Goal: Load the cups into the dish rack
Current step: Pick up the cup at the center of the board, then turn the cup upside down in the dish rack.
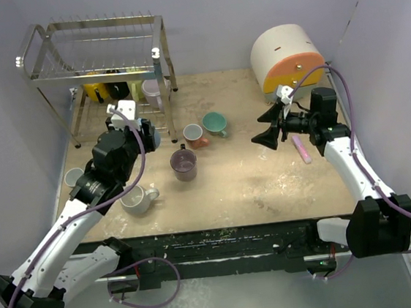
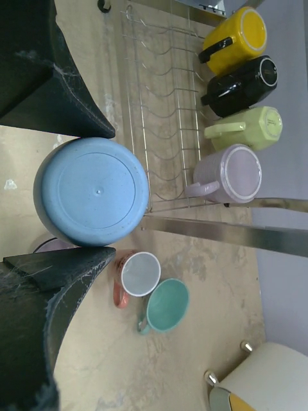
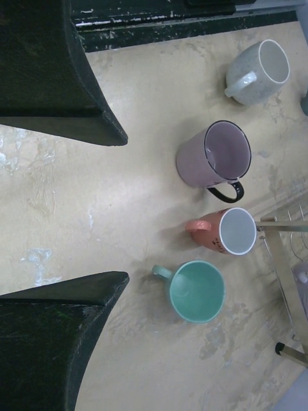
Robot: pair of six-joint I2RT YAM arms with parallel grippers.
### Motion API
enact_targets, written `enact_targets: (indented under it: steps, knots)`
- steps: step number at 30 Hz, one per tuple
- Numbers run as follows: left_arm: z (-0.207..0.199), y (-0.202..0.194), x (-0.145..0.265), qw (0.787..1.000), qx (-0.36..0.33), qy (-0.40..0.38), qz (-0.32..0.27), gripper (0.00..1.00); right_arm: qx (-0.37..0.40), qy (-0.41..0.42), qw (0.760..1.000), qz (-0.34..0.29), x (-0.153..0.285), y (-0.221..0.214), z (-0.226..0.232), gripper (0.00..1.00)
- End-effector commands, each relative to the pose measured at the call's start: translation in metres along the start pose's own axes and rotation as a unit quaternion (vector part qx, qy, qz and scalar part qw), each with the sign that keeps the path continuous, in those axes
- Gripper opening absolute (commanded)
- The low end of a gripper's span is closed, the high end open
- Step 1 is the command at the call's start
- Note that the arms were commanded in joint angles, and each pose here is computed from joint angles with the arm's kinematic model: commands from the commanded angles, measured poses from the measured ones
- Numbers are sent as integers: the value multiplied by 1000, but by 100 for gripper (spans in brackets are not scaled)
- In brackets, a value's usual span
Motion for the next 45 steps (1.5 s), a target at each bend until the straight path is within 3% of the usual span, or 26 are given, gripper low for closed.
enact_targets:
  steps: [1, 10, 20, 37, 45]
  knots:
    - [7, 13, -16, 999, -17, 4, -35, 0, 29, -13, 999, -2, 6, 7, -1, 80]
    - [41, -3, -56, 999, 3, 24, -48, 0, 27, -14, 1000, 1, 6, 5, -4, 80]
    - [86, -34, -93, 993, 84, 58, -67, 0, 29, -15, 999, 1, 7, 6, -3, 80]
    - [153, -38, -131, 957, 245, 96, -118, 0, 29, -16, 999, 3, 7, 6, -3, 80]
    - [175, -45, -156, 958, 225, 142, -109, 0, 26, -18, 999, 6, 7, 4, -4, 80]
Point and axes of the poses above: each gripper's point midway between its finger pads, its own x axis back along the fingers, its own z axis along the line the jaws close on, y = z × x, the point moved 7 cm from there along x, back along the fingers, and after that the axes turned 2 degrees about x, right-handed, at the moved point
